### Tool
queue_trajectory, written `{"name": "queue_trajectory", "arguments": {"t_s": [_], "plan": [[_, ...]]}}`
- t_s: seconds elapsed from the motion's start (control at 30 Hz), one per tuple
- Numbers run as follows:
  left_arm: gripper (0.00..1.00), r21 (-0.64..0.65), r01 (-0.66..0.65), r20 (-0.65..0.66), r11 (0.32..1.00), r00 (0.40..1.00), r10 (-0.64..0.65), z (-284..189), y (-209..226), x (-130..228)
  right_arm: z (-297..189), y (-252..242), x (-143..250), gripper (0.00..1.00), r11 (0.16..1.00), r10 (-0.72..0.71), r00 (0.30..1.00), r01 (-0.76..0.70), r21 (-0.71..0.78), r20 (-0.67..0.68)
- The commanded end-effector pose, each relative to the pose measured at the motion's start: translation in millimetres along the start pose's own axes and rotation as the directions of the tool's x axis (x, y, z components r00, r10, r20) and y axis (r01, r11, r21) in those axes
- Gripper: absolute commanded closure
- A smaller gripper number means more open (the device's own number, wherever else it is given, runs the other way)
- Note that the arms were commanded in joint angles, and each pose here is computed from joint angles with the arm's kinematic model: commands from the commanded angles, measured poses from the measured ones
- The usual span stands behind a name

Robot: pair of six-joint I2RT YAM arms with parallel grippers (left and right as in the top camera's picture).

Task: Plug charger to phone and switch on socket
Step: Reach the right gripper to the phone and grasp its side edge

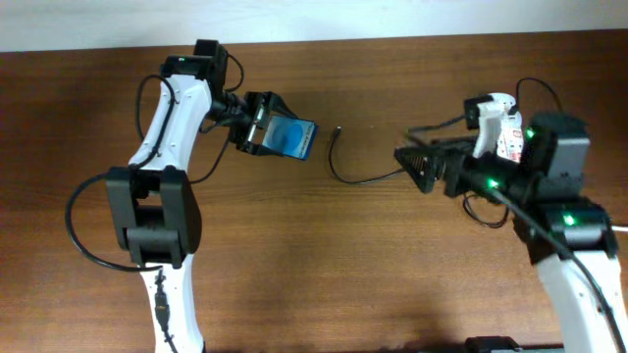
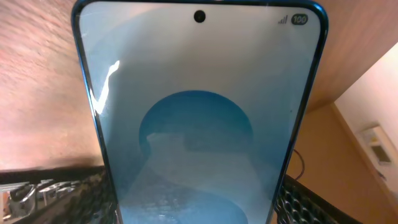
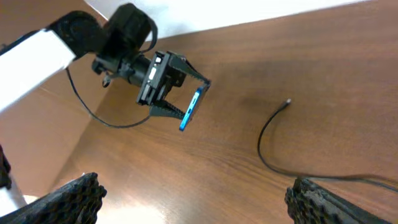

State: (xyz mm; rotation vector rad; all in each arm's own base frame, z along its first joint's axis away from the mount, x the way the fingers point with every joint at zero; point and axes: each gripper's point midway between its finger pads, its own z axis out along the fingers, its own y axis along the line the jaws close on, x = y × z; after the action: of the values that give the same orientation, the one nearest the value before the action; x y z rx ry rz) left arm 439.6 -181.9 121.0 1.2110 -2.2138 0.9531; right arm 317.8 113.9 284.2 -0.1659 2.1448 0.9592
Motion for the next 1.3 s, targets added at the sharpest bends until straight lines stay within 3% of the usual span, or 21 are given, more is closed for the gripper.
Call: {"name": "queue_trajectory", "arguments": {"t_s": [0.0, 0.17, 0.23, 0.33, 0.57, 1.03, 1.27], "plan": [[1.00, -0.001, -0.027, -0.031, 1.000, 0.999, 0.027, 9.2, -7.9, 19.0, 19.0, -16.8, -2.3, 0.02, 0.979, 0.204, 0.979, -0.203, 0.023, -0.026], [1.00, -0.111, -0.062, 0.117, 0.992, 0.990, 0.075, 27.3, 3.6, 9.7, 52.6, -45.3, 7.3, 0.01, 0.927, 0.355, 0.934, -0.346, 0.143, -0.035], [1.00, -0.116, -0.086, 0.119, 0.990, 0.988, 0.100, 38.0, -0.5, 17.7, 69.5, -47.4, 13.8, 0.01, 0.904, 0.399, 0.916, -0.387, 0.183, -0.035], [1.00, -0.121, -0.025, 0.127, 0.992, 0.991, 0.041, 43.5, 0.6, 22.9, 85.1, -40.1, 14.0, 0.00, 0.895, 0.427, 0.903, -0.416, 0.159, -0.040], [1.00, -0.115, 0.012, 0.117, 0.993, 0.993, 0.002, 44.8, 0.3, 26.2, 113.8, -29.6, 23.8, 0.26, 0.871, 0.477, 0.877, -0.464, 0.161, -0.055], [1.00, -0.119, 0.019, 0.072, 0.993, 0.997, -0.010, 45.3, 2.6, 34.5, 162.4, -34.8, 60.0, 0.32, 0.865, 0.493, 0.856, -0.464, 0.188, -0.156], [1.00, -0.129, 0.032, 0.065, 0.991, 0.998, -0.024, 45.0, 5.8, 36.5, 186.0, -45.9, 75.8, 0.37, 0.845, 0.518, 0.843, -0.477, 0.242, -0.146]]}}
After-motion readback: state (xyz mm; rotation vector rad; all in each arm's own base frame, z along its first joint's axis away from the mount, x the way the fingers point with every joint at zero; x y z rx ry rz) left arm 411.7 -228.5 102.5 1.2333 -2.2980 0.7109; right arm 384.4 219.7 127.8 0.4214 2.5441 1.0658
